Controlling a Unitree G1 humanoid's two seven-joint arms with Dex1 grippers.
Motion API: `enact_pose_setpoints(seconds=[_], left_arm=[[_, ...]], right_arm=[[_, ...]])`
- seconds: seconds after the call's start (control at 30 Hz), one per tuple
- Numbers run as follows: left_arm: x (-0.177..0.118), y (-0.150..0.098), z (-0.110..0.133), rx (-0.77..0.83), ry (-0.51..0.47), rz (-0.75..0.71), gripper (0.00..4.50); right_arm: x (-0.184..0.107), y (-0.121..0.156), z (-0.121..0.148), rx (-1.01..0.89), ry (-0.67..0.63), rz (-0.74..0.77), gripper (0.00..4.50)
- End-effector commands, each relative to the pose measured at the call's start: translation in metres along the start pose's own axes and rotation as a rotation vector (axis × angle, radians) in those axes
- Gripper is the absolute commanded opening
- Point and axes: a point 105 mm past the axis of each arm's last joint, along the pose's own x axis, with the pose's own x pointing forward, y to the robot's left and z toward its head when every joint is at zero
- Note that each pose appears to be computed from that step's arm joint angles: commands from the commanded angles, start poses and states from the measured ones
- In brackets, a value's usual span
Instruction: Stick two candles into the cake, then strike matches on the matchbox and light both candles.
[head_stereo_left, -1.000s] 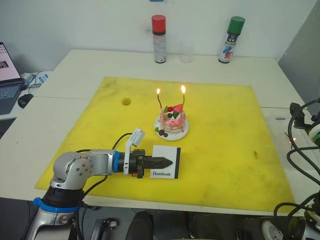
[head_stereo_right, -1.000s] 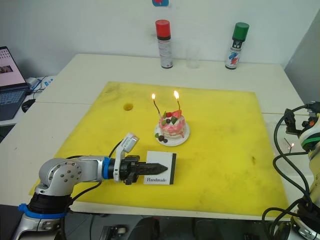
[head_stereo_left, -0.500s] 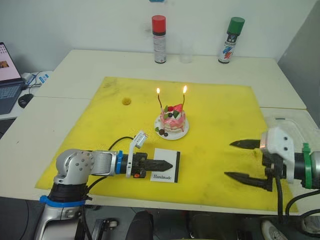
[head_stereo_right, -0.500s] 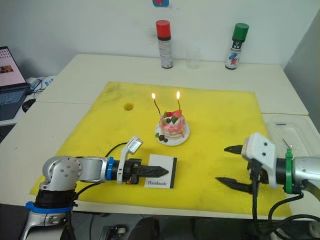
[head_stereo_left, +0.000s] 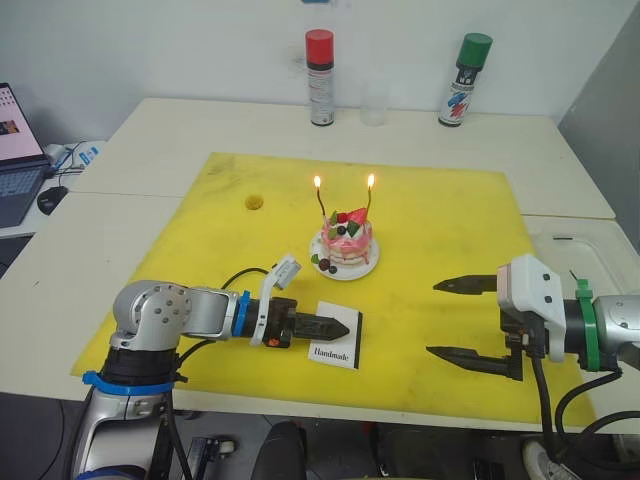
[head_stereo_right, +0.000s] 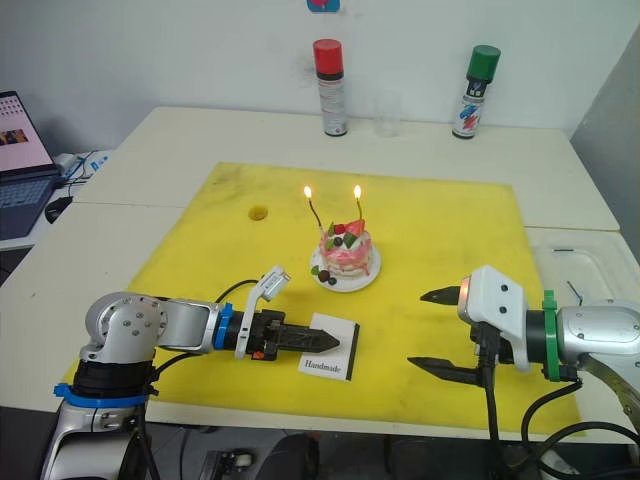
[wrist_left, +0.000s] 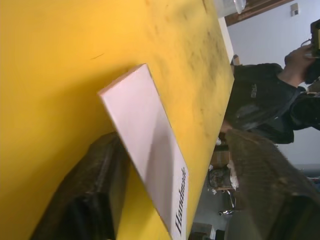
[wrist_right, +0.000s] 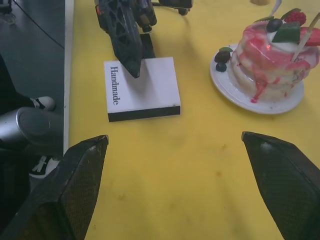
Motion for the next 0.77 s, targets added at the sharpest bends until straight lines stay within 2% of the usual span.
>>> enact_pose_setpoints(seconds=[0.03, 0.13, 0.23, 0.37, 0.43, 0.53, 0.63, 0.77], left_arm=[[-0.016, -0.012, 0.01, 0.122, -0.014, 0.023, 4.16], [-0.036, -0.018, 0.02, 0.23, -0.052, 0.061, 4.16], [-0.068, -0.015, 0.035, 0.494, -0.108, 0.184, 4.16], [-0.111, 0.007, 0.04, 0.811, -0.117, 0.411, 4.16], [-0.124, 0.015, 0.036, 0.908, -0.101, 0.474, 4.16], [-0.14, 0.027, 0.025, 0.971, -0.035, 0.525, 4.16], [-0.149, 0.027, 0.023, 0.966, -0.056, 0.524, 4.16], [-0.146, 0.026, 0.02, 0.934, -0.081, 0.483, 4.16]], right_arm=[[-0.002, 0.001, 0.009, -0.032, -0.011, 0.001, 4.5], [-0.006, -0.005, 0.013, -0.046, -0.015, -0.016, 4.5], [-0.013, -0.015, 0.017, -0.088, -0.019, -0.049, 4.5], [-0.027, -0.029, 0.018, -0.114, -0.015, -0.078, 4.5], [-0.034, -0.035, 0.016, -0.126, 0.002, -0.085, 4.5], [-0.043, -0.043, 0.012, -0.141, 0.025, -0.103, 4.5], [-0.047, -0.044, 0.01, -0.149, 0.036, -0.095, 4.5], [-0.047, -0.046, 0.007, -0.163, 0.045, -0.089, 4.5]])
